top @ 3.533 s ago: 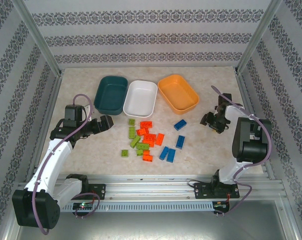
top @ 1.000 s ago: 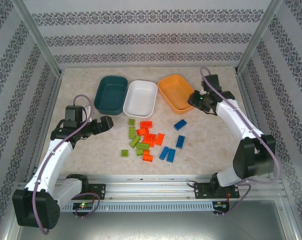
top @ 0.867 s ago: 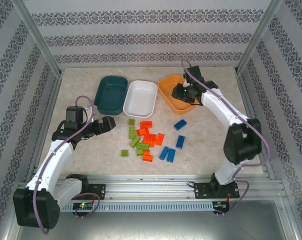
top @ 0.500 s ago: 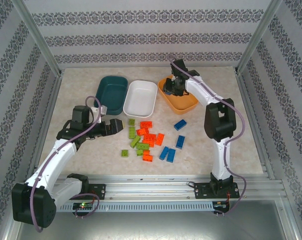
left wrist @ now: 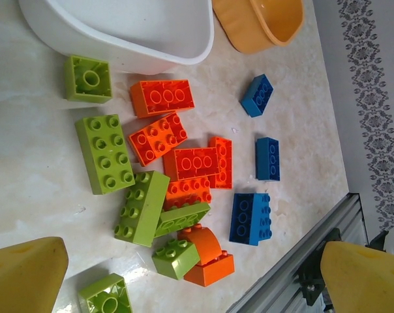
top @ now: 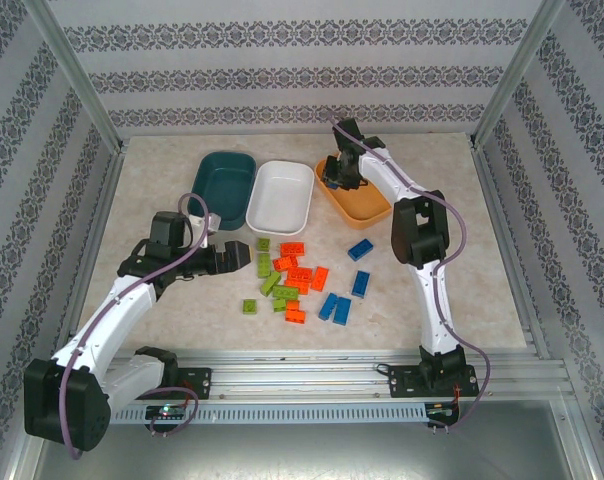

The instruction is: Sort the legos into containers by color

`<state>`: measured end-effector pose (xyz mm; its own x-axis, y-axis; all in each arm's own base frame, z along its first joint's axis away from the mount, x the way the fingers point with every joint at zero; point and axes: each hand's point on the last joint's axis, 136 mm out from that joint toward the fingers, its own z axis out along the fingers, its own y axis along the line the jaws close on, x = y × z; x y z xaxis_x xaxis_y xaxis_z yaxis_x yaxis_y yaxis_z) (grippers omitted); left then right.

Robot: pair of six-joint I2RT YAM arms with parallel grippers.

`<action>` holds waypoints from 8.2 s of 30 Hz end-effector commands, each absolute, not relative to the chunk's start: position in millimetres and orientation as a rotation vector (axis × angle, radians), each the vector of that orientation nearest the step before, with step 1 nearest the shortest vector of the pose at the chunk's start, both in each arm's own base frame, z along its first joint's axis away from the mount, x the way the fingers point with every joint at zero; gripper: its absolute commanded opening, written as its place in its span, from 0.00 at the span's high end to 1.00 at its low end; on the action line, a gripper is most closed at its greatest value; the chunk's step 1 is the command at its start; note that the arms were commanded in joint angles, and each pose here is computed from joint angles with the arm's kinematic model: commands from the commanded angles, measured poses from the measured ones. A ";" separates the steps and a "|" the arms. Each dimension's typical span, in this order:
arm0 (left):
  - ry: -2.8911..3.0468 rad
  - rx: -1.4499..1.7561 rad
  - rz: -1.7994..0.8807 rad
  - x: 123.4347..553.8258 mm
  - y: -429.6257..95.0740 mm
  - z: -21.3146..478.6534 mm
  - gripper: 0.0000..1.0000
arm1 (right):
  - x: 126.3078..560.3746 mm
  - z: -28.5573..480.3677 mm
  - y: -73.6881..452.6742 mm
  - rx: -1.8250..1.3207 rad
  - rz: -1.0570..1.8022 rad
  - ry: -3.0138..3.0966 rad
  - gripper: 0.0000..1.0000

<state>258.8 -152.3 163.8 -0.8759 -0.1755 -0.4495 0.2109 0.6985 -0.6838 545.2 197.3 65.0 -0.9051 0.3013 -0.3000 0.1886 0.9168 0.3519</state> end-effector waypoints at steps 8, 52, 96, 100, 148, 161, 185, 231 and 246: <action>2.435 0.082 -1.011 255.2 -154.1 163.3 0.00 | 543.1 61.7 180.7 0.419 0.361 2.746 0.54; 2.460 0.543 -0.872 197.2 -204.2 162.4 0.00 | 222.8 81.0 148.6 0.099 0.173 2.796 0.29; 2.501 0.533 -0.800 204.3 -200.3 151.2 0.00 | 263.6 101.4 131.4 0.191 0.225 2.748 0.74; 2.504 0.548 -0.810 202.4 -201.5 150.8 0.00 | 296.1 138.5 134.9 0.137 0.251 2.709 0.74; 2.565 0.524 -0.660 208.0 -186.0 137.6 0.03 | 450.5 158.5 132.9 0.295 0.423 2.614 0.39; 2.809 0.155 -0.319 195.2 -162.1 74.6 0.10 | 321.5 178.8 125.5 0.247 0.503 2.552 0.36; 2.913 0.088 -0.196 197.2 -171.1 25.0 0.37 | 240.4 90.3 158.8 0.148 0.452 2.743 0.36; 2.875 0.103 -0.205 243.2 -144.4 109.9 0.42 | 225.4 74.9 150.9 0.165 0.452 2.749 0.34; 2.973 0.116 -0.307 182.8 -178.8 32.6 0.34 | 227.4 59.9 168.4 0.173 0.515 2.776 0.34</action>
